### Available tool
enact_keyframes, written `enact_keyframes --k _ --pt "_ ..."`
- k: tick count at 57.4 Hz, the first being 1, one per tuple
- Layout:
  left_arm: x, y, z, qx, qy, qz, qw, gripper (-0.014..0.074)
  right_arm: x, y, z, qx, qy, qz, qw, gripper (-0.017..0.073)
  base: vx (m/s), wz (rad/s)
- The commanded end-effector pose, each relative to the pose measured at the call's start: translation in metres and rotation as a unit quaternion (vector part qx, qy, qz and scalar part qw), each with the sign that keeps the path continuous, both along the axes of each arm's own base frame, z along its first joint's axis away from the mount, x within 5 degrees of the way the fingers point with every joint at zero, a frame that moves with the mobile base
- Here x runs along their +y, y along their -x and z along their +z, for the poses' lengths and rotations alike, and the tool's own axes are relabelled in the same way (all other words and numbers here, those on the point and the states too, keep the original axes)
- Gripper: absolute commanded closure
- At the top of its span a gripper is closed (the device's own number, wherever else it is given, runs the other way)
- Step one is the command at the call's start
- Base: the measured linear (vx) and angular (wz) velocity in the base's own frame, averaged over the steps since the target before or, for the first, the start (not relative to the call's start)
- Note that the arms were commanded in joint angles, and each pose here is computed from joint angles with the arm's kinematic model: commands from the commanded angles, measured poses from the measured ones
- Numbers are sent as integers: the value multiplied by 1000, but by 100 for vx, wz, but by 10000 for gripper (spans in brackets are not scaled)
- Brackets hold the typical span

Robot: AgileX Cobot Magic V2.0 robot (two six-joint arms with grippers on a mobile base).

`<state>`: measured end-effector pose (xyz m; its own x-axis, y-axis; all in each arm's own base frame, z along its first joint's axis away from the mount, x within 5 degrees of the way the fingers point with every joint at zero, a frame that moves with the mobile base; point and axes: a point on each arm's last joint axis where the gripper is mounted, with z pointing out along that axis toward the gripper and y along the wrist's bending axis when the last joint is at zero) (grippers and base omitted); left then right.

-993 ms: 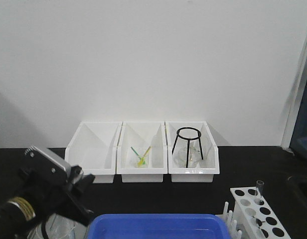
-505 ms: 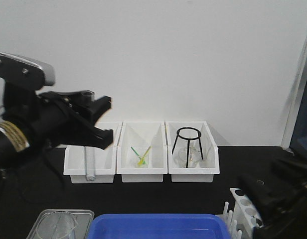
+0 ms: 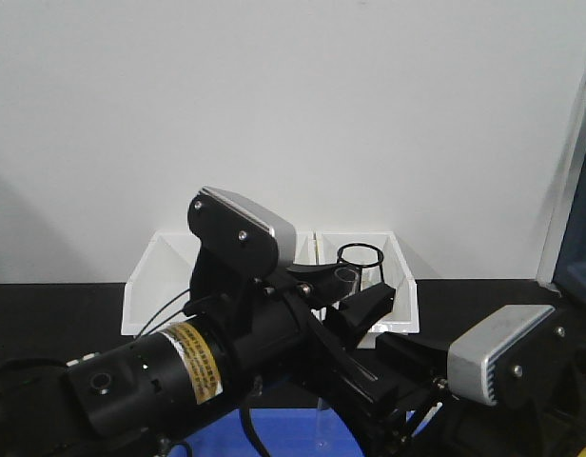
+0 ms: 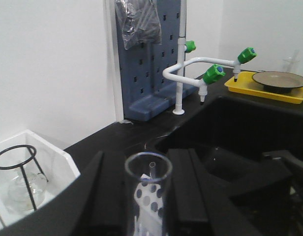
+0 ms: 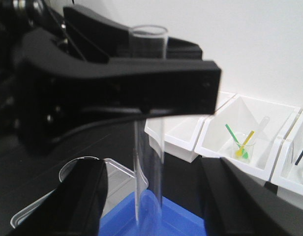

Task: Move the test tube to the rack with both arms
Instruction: 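Grasp the tube with the right gripper and open the left gripper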

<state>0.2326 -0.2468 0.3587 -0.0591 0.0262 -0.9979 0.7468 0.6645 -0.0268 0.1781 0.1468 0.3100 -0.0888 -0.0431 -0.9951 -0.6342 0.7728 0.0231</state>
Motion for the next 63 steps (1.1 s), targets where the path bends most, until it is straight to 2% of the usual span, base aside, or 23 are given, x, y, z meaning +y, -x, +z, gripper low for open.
enact_keyframes --k 1,15,21,25,39,54,63 --pt "-3 11 30 -44 71 -22 996 601 0 0 25 -60 -48 1 997 110 0 0" --pt "-15 20 26 -37 70 -45 996 601 0 0 25 -61 -49 1 997 112 0 0" --pt "-17 20 25 -36 69 -46 996 601 0 0 25 -60 -48 1 997 155 0 0" --pt "-17 20 25 -36 68 -46 996 601 0 0 25 -61 -49 1 997 228 0 0" --pt "-17 20 25 -36 68 -46 996 601 0 0 25 -61 -49 1 997 568 0 0" --pt "-17 20 25 -42 63 -46 996 589 0 0 25 -61 -49 1 997 571 0 0" --pt "-17 20 24 -43 60 -46 996 492 0 0 25 -60 -48 1 997 571 0 0"
